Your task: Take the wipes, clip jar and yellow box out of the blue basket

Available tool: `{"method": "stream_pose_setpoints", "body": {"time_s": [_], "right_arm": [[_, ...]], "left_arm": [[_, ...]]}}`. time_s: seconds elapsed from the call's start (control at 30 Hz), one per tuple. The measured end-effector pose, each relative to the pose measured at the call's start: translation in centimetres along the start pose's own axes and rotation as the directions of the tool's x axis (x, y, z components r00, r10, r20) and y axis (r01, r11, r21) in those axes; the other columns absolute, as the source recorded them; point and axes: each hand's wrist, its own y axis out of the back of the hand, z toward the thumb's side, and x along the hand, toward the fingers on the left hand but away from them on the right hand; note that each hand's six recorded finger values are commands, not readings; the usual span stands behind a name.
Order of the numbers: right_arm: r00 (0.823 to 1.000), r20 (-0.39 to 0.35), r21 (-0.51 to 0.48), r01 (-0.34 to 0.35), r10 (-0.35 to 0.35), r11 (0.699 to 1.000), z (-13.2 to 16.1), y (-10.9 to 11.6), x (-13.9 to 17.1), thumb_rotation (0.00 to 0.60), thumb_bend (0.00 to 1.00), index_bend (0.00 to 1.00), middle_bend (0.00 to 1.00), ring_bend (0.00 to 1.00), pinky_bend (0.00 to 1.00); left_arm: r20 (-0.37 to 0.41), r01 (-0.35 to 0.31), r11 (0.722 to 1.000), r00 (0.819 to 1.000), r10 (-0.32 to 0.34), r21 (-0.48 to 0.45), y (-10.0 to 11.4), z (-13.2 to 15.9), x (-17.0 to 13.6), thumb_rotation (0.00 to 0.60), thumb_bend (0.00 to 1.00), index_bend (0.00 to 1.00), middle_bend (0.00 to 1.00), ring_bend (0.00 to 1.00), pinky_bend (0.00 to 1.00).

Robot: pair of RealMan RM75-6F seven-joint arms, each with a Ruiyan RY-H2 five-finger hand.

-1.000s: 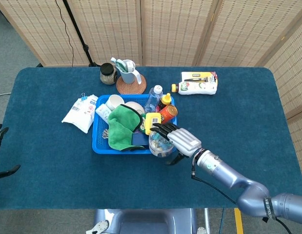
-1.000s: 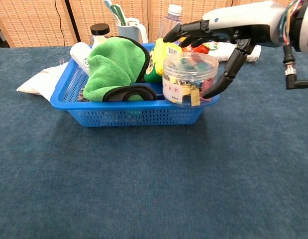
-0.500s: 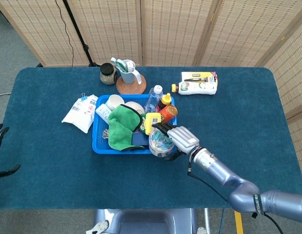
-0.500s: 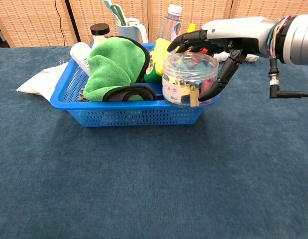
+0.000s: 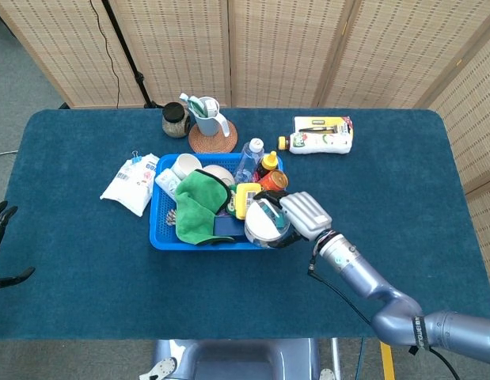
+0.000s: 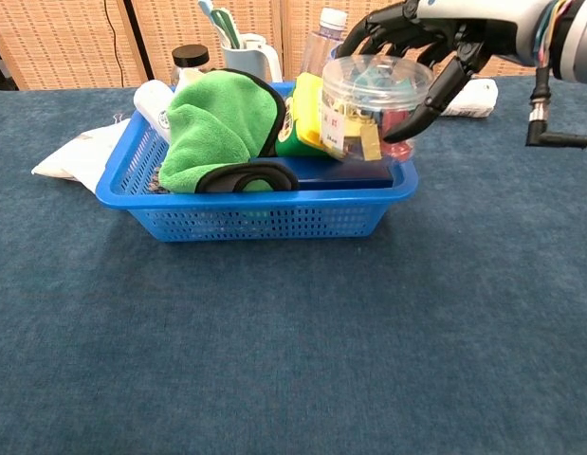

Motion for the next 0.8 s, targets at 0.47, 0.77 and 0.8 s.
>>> {"method": "stream_pose_setpoints", "body": {"time_s": [0.47,0.77,0.8], "right_arm": [[0.966,0.218,0.186,0.098,-0.139,0.978,-9.5,6.5,3.3,0.6,0.38,0.43,0.46,0.44,0.59],[0.923,0.38,0.179,-0.006,-0.063,0.984,-16.5,3.1,8.8,0.6,0.38,0.42,0.45,0.43,0.58],[0.922,0.383,0.175,-0.015,-0.054,0.984,-16.7,2.7,9.0,0.6,0.37,0.41,0.44,0.42,0.57]], "left_arm": [[0.011,0.034,0.999,0.999,-0.034,-0.007,-0.6,0.3,0.3,0.6,0.07,0.0,0.0,0.0,0.0],[0.012,0.043,0.999,0.999,-0.043,-0.01,-0.8,0.4,0.7,0.6,0.07,0.0,0.0,0.0,0.0],[0.012,0.044,0.999,0.999,-0.044,-0.01,-0.8,0.4,0.7,0.6,0.07,0.0,0.0,0.0,0.0]]}}
